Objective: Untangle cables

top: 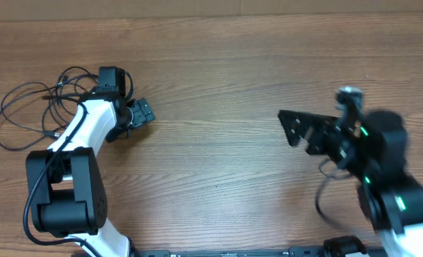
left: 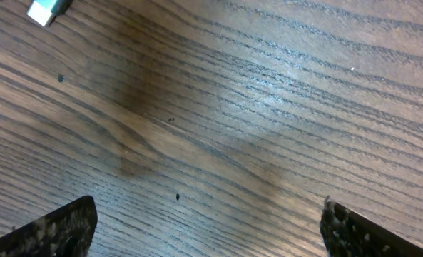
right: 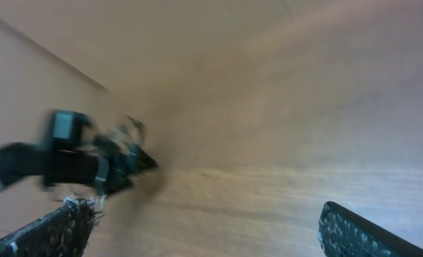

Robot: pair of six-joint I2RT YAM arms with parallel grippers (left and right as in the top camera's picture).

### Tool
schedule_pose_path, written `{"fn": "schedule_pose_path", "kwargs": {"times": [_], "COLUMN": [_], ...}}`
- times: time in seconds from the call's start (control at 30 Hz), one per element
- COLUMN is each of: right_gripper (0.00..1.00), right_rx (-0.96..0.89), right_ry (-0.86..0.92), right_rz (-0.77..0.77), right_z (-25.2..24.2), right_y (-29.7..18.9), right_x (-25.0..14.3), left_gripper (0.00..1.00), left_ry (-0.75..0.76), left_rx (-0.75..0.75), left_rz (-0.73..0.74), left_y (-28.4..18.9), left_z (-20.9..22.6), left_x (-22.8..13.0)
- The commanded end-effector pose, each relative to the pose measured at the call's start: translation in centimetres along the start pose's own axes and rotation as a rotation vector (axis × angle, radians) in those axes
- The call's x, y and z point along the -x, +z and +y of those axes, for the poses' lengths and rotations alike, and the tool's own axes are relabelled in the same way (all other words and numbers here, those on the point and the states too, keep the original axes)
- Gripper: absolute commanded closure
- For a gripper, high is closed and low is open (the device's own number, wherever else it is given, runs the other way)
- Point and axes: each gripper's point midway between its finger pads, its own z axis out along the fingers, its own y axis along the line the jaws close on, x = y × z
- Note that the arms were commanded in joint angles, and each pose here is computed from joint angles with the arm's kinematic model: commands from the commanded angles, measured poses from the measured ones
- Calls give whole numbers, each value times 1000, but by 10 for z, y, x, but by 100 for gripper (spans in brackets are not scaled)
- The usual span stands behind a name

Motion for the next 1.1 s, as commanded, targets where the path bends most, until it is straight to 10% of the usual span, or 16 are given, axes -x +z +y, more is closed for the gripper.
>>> {"fn": "schedule_pose_path", "kwargs": {"times": [0.0,1.07], "right_gripper": [0,0], "right_rx": [51,-100], "right_ry": [-52,76], "right_rz": [-110,174], "right_z": [18,-61], "right_y": [-33,-43], "right_x": [8,-149], "left_gripper": [1,1], "left_ry": [9,9], "left_rx": [-15,-15], "left_rz": [-13,-13], "left_y": [-7,-7], "left_z": [-2,-2], "left_x": [0,0]}}
